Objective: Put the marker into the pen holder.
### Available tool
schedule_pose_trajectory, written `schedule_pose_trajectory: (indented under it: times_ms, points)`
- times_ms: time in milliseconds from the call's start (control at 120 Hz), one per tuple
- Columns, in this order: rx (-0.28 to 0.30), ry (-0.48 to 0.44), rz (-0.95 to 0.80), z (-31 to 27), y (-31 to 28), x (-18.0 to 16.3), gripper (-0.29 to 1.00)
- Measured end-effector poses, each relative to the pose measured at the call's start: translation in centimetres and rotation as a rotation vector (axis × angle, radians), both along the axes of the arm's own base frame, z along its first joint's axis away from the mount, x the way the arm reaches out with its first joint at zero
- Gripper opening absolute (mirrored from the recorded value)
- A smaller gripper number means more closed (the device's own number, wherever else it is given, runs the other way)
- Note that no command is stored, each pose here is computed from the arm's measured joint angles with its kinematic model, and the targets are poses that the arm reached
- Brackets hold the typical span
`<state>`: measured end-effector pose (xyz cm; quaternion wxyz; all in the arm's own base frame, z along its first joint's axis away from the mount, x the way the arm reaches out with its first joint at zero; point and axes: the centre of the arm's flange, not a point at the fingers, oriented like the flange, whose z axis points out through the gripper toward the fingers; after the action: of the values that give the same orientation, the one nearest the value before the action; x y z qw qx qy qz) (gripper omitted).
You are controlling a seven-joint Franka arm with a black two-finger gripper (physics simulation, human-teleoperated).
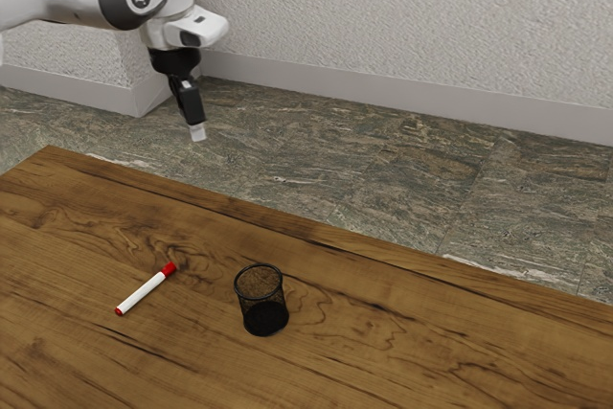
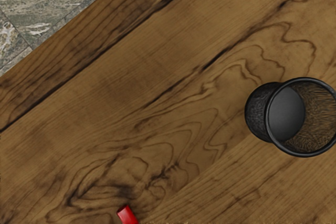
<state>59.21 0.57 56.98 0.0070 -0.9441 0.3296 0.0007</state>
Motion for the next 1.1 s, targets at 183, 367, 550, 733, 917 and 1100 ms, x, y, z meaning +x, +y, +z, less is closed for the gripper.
schedule_pose_trajectory:
  times_ms: [183, 367, 550, 733, 917, 1100]
  points:
    - [0.004, 0.001, -0.031, 0.0, 0.2, 0.0, 0.70]
    - [-0.015, 0.044, 0.011, -6.6, 1.8, -3.1, 0.70]
    - [-0.003, 0.063, 0.174, -14.0, 6.5, -5.0, 0.70]
    - [0.007, 0.046, 0.302, -17.3, 10.5, -5.5, 0.69]
    - [0.016, 0.054, 0.324, -23.5, 8.0, -6.4, 0.46]
    - [0.009, 0.031, 0.409, -26.4, 8.9, -9.4, 0.33]
